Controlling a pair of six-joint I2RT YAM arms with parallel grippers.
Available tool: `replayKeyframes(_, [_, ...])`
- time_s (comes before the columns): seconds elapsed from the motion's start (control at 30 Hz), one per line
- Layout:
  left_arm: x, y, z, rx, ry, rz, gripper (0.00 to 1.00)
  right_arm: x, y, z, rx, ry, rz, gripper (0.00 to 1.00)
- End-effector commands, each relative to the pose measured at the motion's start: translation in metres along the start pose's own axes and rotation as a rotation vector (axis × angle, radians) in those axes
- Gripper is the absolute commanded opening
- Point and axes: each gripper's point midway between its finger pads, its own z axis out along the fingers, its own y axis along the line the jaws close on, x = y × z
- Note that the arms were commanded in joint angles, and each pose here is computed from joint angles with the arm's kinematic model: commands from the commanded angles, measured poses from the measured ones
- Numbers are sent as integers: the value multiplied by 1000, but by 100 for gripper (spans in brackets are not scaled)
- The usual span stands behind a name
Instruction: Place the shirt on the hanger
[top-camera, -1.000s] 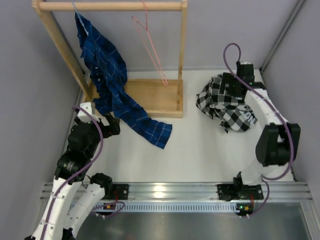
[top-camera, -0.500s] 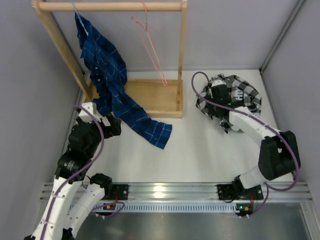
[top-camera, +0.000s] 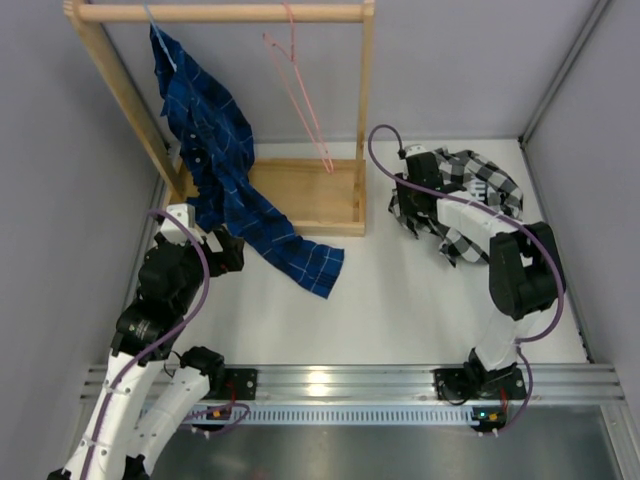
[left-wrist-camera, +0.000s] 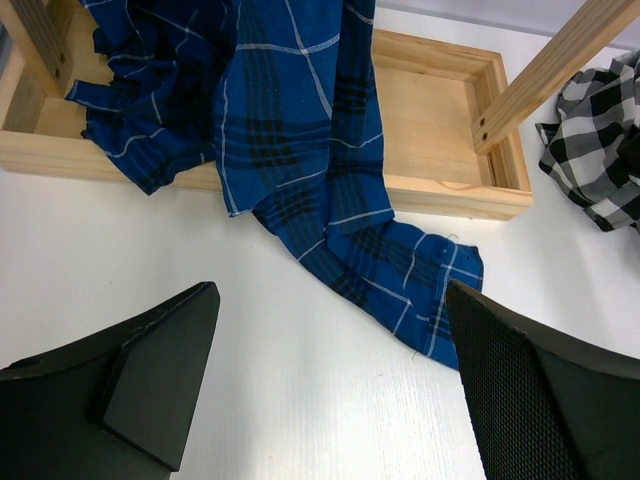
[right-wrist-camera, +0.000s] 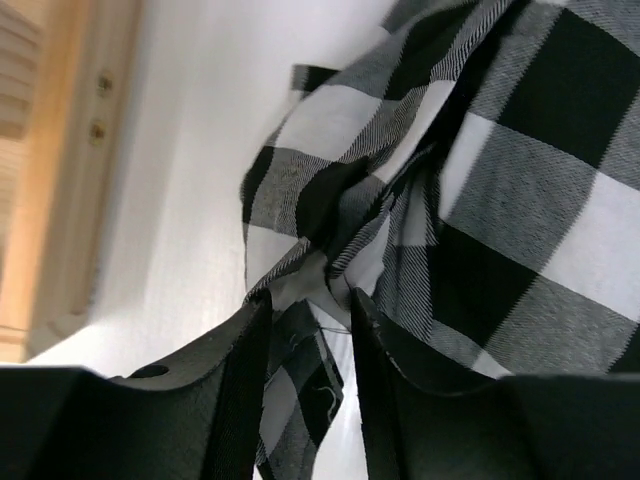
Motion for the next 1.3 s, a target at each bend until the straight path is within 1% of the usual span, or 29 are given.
replayKeyframes(0.0, [-8, -7, 3, 36, -35, 13, 98, -56, 27, -6, -150, -175, 106, 36])
replayKeyframes(0.1, [-8, -8, 3, 40, -35, 11, 98, -61, 36, -13, -209, -184, 128, 33])
replayKeyframes(0.13, [-8, -7, 3, 38, -36, 10, 98, -62, 52, -20, -312, -181, 123, 33])
replayKeyframes(0.2, [-7, -7, 3, 38, -34, 12, 98, -62, 61, -26, -370, -180, 137, 33])
replayKeyframes(0.23, [-8, -8, 3, 41, -35, 12, 98, -64, 62, -31, -384, -188, 142, 36])
replayKeyframes(0.3, [-7, -8, 3, 43, -34, 12, 98, -69, 50, -38, -325, -211, 166, 38])
replayKeyframes(0.37, [-7, -8, 3, 44, -33, 14, 98, -70, 26, -39, -206, -229, 168, 39])
replayKeyframes(0.4, [-8, -8, 2, 42, -36, 13, 98, -66, 16, -39, -144, -218, 158, 41])
replayKeyframes(0.43, [-8, -8, 2, 45, -35, 12, 98, -70, 0, -42, -61, -229, 154, 46])
replayKeyframes(0.5, [-8, -8, 2, 45, -35, 14, 98, -68, -14, -43, 11, -216, 115, 47])
replayKeyframes(0.53, [-8, -9, 2, 46, -36, 14, 98, -61, -24, -42, 64, -188, 102, 46])
replayKeyframes(0.7, [-9, -9, 2, 45, -38, 13, 98, -46, -37, -38, 141, -141, 76, 48])
replayKeyframes(0.93, [-7, -9, 3, 48, -31, 14, 98, -35, -16, -2, 57, -71, 75, 45])
replayKeyframes(1.0, [-8, -9, 3, 48, -33, 16, 98, -38, -18, 7, 72, -62, 69, 42])
replayKeyframes(1.03, [-8, -9, 3, 49, -34, 15, 98, -29, -22, 18, 109, -30, 58, 42])
replayKeyframes(1.1, [-7, -9, 3, 49, -29, 16, 98, -30, -30, 23, 162, -18, 49, 36])
replayKeyframes(1.13, [-6, -9, 4, 49, -28, 16, 98, -28, -39, 24, 219, -13, 44, 32])
replayKeyframes(1.17, [-7, -10, 4, 50, -29, 16, 98, -29, -44, 22, 250, -18, 44, 18])
replayKeyframes(1.2, [-6, -10, 4, 50, -27, 16, 98, -29, -46, 18, 286, -23, 38, 10])
replayKeyframes(1.23, [-6, -10, 4, 54, -25, 17, 98, -38, -55, 6, 349, -56, 44, 5])
replayKeyframes(1.27, [-5, -11, 4, 61, -21, 20, 98, -36, -56, 1, 356, -65, 48, 0])
